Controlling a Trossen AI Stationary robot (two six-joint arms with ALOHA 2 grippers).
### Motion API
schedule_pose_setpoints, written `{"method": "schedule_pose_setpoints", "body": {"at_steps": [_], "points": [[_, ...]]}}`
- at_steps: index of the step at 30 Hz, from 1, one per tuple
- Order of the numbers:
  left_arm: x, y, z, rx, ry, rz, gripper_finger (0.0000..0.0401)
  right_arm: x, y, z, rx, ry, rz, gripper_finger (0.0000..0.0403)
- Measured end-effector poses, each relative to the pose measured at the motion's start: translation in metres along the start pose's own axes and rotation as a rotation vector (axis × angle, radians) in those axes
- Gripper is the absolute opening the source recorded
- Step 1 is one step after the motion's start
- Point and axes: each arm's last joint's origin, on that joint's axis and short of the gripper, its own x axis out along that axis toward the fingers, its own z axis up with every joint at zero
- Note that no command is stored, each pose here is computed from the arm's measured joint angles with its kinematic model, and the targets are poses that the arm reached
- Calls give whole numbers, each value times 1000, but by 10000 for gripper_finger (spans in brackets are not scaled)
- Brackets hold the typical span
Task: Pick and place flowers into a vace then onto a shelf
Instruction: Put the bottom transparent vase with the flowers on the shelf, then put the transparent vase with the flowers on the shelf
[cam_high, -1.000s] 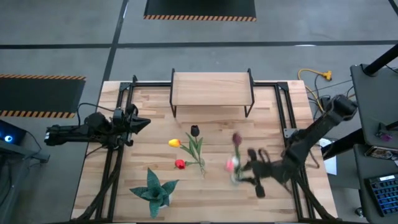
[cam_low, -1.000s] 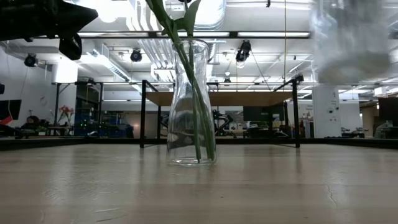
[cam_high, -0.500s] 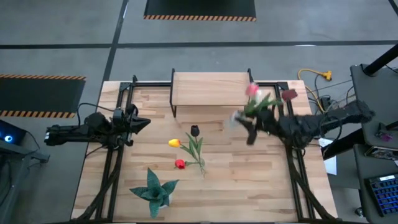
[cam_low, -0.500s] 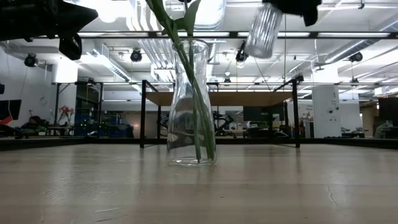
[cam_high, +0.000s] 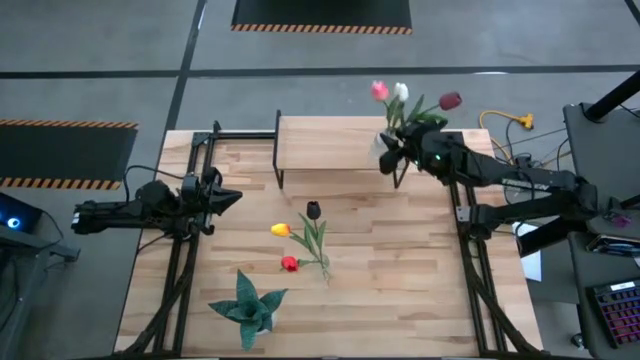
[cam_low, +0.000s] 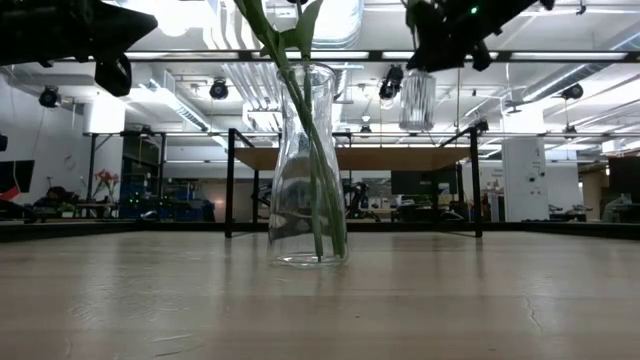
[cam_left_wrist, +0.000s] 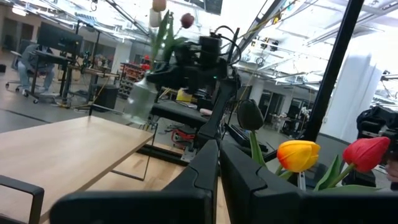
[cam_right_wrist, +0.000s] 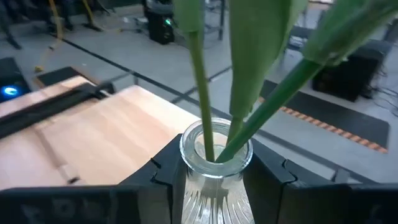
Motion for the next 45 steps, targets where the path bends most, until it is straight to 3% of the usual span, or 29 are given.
{"method": "schedule_pose_setpoints", "body": {"at_steps": [7,12,21,29,39,45], "points": [[0,0,0,0,0,0,0,36,-11,3,-26,55,-87,111],[0,0,0,0,0,0,0,58,-21,-2,35,108,-93,111],[0,0,0,0,0,0,0,67,-20,-3,47,90,-94,112],[0,0,0,0,0,0,0,67,-21,-2,41,89,-98,155],[0,0,0,0,0,0,0,66,-21,-2,42,88,-97,168],[0,0,0,0,0,0,0,62,-22,1,50,78,-95,237]]}}
